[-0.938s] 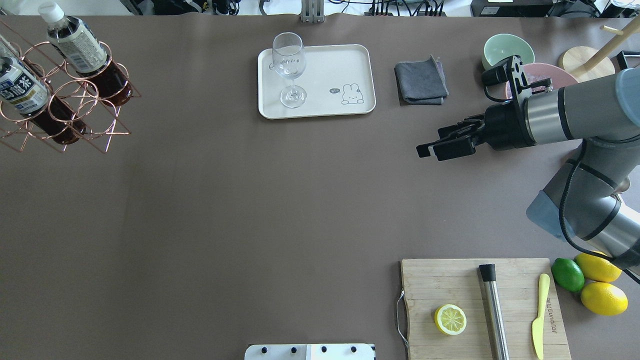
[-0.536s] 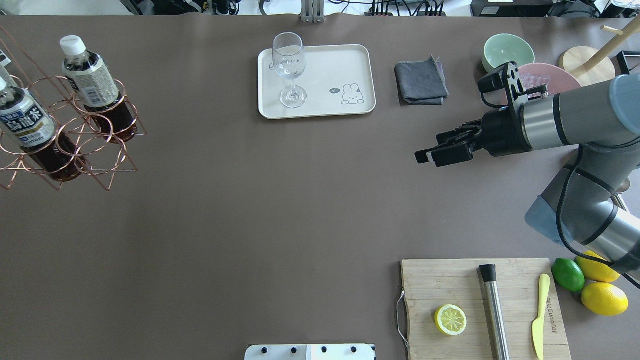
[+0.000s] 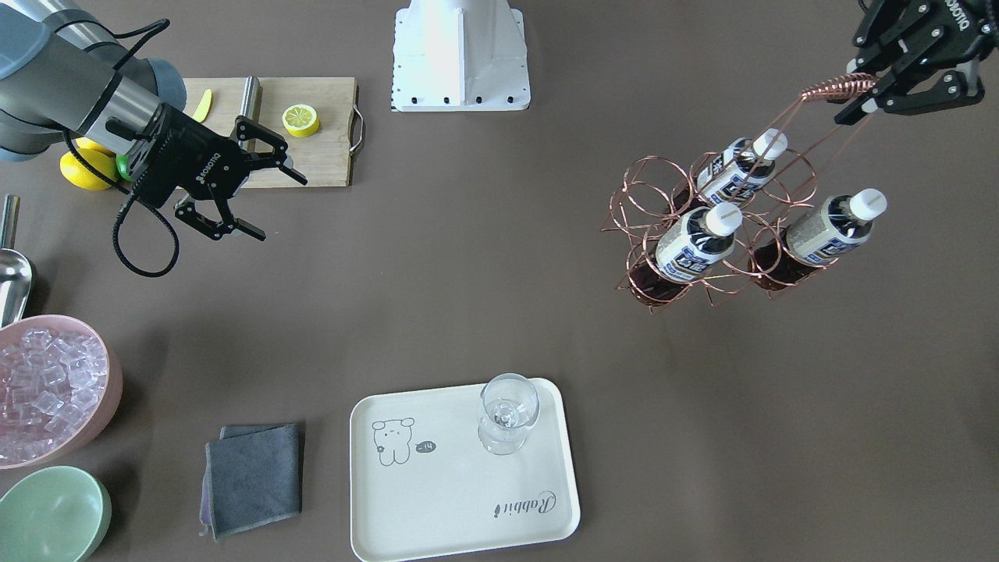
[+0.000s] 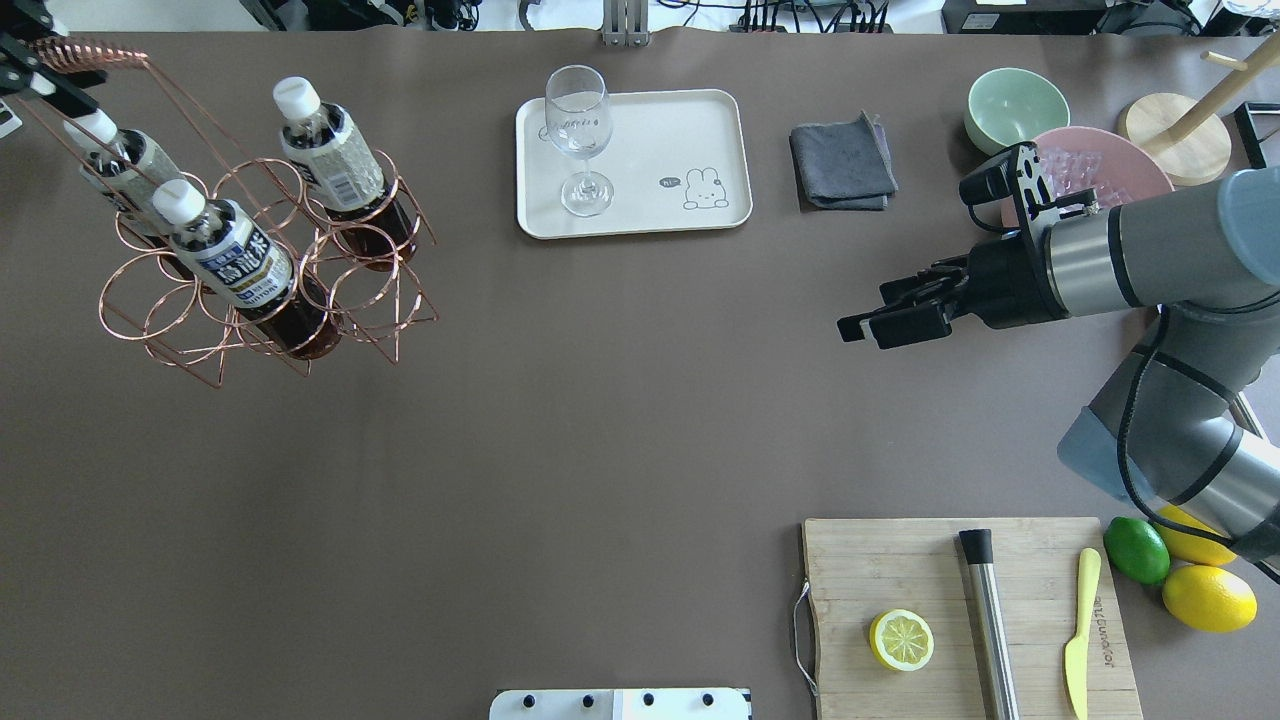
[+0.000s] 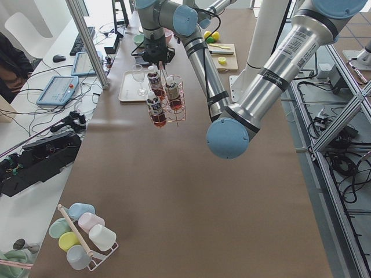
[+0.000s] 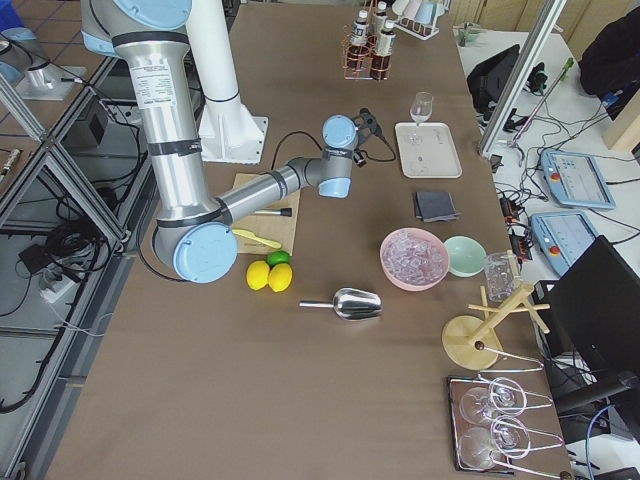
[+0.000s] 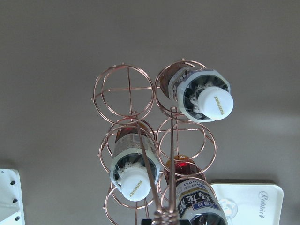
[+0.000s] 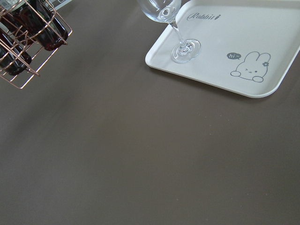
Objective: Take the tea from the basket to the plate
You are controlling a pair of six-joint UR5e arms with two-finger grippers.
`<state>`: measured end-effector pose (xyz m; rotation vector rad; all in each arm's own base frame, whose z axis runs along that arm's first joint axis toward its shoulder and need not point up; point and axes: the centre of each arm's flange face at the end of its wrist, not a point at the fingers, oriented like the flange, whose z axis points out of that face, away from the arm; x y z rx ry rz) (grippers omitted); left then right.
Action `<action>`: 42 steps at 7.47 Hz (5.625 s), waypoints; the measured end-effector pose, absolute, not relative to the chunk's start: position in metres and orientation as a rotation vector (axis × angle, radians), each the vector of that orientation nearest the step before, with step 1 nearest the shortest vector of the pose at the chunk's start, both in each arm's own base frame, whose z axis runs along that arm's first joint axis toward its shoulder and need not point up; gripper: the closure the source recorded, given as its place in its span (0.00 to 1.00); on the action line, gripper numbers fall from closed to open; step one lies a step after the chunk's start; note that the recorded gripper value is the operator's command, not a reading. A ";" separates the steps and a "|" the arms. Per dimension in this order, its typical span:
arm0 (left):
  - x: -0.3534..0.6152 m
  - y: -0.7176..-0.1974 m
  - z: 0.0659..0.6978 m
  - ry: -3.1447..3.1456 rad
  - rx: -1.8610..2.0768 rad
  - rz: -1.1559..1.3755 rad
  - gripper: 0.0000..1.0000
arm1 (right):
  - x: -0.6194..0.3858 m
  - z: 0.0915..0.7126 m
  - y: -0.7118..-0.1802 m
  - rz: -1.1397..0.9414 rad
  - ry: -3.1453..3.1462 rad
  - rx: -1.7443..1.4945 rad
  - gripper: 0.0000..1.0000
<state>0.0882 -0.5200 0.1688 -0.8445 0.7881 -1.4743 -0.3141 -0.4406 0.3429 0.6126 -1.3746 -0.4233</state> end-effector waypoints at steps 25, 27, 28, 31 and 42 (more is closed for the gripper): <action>0.394 -0.428 -0.004 0.796 -0.981 -1.553 1.00 | -0.339 0.385 -0.453 -0.372 -1.183 0.766 0.00; 0.409 -0.420 0.000 0.816 -0.950 -1.548 1.00 | -0.344 0.384 -0.450 -0.375 -1.181 0.775 0.00; 0.415 -0.416 0.005 0.825 -0.939 -1.544 1.00 | -0.345 0.384 -0.450 -0.376 -1.180 0.775 0.00; 0.419 -0.414 0.020 0.842 -0.932 -1.537 1.00 | -0.354 0.385 -0.445 -0.377 -1.173 0.779 0.00; 0.441 -0.383 0.017 0.875 -0.944 -1.465 1.00 | -0.326 0.291 -0.402 -0.409 -1.335 0.960 0.00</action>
